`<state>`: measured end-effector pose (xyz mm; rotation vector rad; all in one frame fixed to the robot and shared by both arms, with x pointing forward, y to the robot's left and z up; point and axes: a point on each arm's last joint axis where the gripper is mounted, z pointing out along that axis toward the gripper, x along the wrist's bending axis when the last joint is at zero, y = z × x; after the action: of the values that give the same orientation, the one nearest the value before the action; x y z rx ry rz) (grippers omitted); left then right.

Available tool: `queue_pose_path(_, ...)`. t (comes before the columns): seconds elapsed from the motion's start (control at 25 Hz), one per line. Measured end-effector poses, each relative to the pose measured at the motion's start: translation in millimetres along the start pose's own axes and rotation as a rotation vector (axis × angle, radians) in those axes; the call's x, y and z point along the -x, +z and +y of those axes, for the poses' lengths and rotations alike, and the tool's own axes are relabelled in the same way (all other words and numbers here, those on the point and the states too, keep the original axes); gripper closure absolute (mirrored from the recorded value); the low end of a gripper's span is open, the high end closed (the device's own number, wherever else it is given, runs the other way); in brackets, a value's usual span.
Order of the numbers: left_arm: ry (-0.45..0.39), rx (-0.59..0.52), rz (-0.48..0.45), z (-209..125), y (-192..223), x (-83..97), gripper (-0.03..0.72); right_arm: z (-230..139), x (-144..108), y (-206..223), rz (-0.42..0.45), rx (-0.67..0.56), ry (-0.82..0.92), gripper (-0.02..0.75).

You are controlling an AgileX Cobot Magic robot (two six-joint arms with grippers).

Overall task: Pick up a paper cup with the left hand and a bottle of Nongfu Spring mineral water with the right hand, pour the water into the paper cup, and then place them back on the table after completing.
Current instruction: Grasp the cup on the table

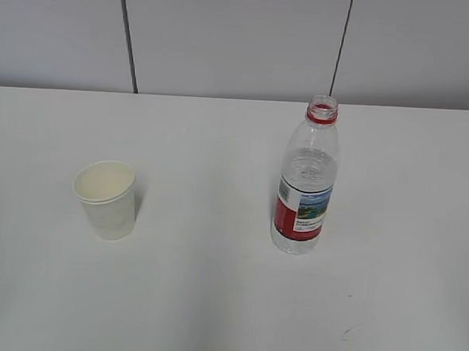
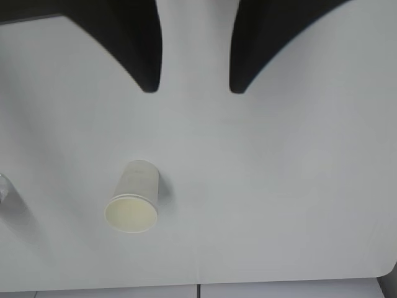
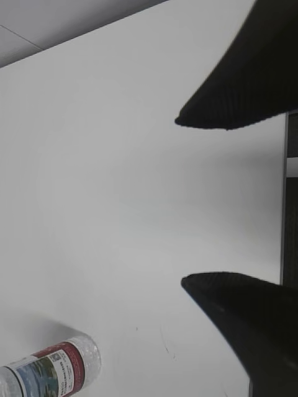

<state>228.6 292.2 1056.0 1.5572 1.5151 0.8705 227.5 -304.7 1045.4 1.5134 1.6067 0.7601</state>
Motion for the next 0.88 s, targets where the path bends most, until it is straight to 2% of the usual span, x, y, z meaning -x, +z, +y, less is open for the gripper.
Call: queue_pose_path(0.88,0.000,0.000,0.000,0.0,0.0,0.0,0.450,0.0,0.0,0.0,0.000,0.000,0.000,0.206)
